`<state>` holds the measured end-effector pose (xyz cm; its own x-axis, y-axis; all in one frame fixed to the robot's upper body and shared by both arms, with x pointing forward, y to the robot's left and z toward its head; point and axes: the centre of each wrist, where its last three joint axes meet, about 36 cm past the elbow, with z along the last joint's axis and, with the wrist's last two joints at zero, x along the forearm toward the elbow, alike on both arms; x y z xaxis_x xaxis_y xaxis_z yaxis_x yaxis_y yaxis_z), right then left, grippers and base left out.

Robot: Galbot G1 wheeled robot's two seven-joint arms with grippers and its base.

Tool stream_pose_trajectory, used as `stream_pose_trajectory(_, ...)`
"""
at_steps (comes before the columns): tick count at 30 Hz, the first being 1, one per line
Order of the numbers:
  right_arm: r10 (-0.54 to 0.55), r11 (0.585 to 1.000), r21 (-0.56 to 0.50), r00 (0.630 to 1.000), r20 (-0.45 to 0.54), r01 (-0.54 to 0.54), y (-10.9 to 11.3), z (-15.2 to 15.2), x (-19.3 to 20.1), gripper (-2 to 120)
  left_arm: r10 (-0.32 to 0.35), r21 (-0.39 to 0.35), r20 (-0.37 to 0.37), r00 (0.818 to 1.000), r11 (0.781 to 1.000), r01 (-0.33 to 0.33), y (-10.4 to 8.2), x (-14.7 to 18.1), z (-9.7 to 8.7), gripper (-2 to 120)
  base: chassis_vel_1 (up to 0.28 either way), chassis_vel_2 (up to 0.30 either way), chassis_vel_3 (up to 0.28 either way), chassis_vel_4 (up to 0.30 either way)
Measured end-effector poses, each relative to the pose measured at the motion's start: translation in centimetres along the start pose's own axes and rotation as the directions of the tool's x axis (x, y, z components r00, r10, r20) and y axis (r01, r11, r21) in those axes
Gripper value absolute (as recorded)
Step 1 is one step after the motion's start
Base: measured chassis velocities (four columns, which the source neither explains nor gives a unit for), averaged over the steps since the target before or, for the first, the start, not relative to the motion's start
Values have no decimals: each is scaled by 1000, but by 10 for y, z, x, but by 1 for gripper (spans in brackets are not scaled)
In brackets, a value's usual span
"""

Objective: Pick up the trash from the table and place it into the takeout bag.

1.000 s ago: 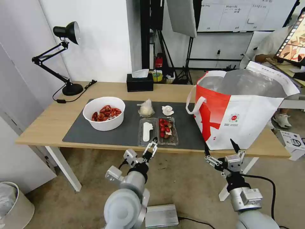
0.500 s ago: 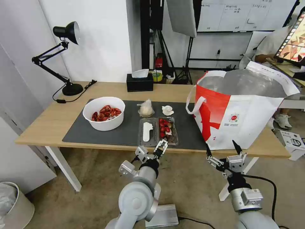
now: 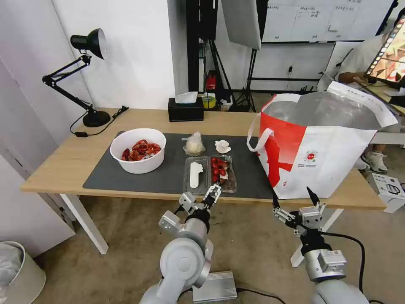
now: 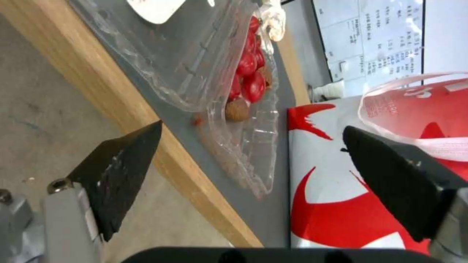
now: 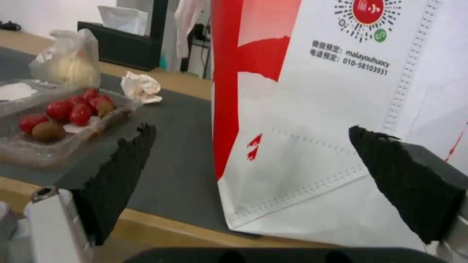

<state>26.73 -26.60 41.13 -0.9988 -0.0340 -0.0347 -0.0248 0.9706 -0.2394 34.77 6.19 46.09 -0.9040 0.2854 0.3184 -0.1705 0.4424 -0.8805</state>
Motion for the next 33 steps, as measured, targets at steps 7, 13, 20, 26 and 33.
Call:
stream_pose_trajectory(7,4,1000,-12,1000,-3,-4,-2,0,-1,100,-7,-11,2,1000,1000,7,1,-5,1,100,0,0,0,0)
stream_pose_trajectory(13,4,1000,-15,1000,-10,-4,-1,4,-1,100,-15,-13,1,1000,1000,15,2,-8,3,100,0,0,0,0)
stream_pose_trajectory(20,2,1000,-22,1000,-20,-3,3,10,-2,100,-17,-13,13,1000,1000,17,1,-9,-1,100,0,0,0,0)
stream_pose_trajectory(26,3,1000,-21,1000,-18,-3,3,12,-4,100,-20,-12,23,1000,1000,21,1,-10,-5,100,0,0,0,0)
stream_pose_trajectory(33,3,1000,-23,1000,-21,-4,4,13,-5,100,-26,-9,35,999,1000,26,2,-16,-9,100,0,0,0,0)
